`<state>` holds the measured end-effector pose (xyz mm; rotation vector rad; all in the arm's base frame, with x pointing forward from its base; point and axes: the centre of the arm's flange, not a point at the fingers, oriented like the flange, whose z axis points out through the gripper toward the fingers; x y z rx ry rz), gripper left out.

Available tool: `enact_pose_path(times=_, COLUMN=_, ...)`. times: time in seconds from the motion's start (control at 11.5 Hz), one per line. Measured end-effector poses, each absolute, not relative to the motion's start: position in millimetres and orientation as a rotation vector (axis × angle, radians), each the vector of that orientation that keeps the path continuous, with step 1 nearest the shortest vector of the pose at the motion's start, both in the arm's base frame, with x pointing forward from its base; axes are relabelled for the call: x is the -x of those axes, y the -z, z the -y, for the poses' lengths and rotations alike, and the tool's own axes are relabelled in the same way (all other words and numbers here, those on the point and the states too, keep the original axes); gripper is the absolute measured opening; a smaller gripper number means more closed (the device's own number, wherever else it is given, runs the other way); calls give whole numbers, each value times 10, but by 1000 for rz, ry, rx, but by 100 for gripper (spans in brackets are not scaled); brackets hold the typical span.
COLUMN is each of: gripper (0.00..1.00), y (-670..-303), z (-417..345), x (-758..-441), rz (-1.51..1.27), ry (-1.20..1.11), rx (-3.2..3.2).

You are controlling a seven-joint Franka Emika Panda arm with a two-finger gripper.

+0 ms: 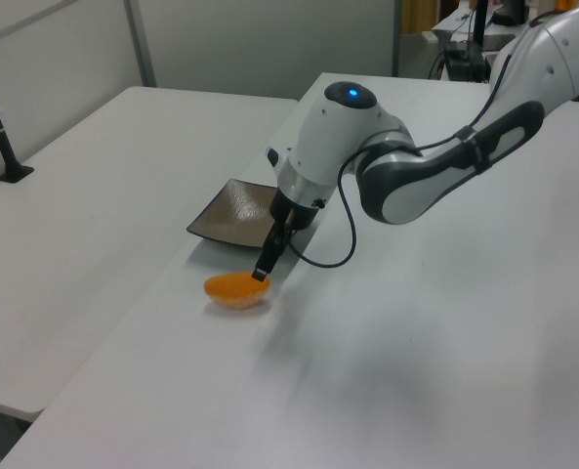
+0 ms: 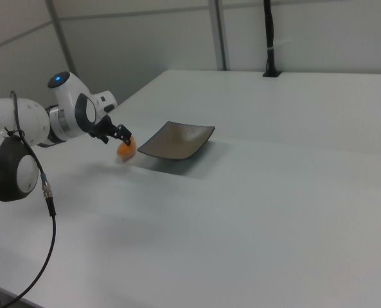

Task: Bread is placed on a ceramic plate
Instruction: 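Close the gripper on the orange bread roll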

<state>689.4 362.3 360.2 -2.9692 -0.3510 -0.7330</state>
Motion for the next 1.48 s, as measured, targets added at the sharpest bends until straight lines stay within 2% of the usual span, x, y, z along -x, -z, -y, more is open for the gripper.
enact_pose_path(times=0.26, gripper=100, y=-3413, z=-3744, x=-6909, rz=351, ry=847, rx=2938)
enact_pose_path(times=1.05, gripper=100, y=-3050, z=-3847, x=-7089, rz=375, ry=899, rx=2954)
enact_pose_path(times=1.31, gripper=81, y=-3006, z=-3900, x=-7070, rz=391, ry=902, rx=2958)
enact_pose_path(times=1.48, gripper=50, y=-3013, z=-3897, x=-7075, rz=392, ry=907, rx=2960)
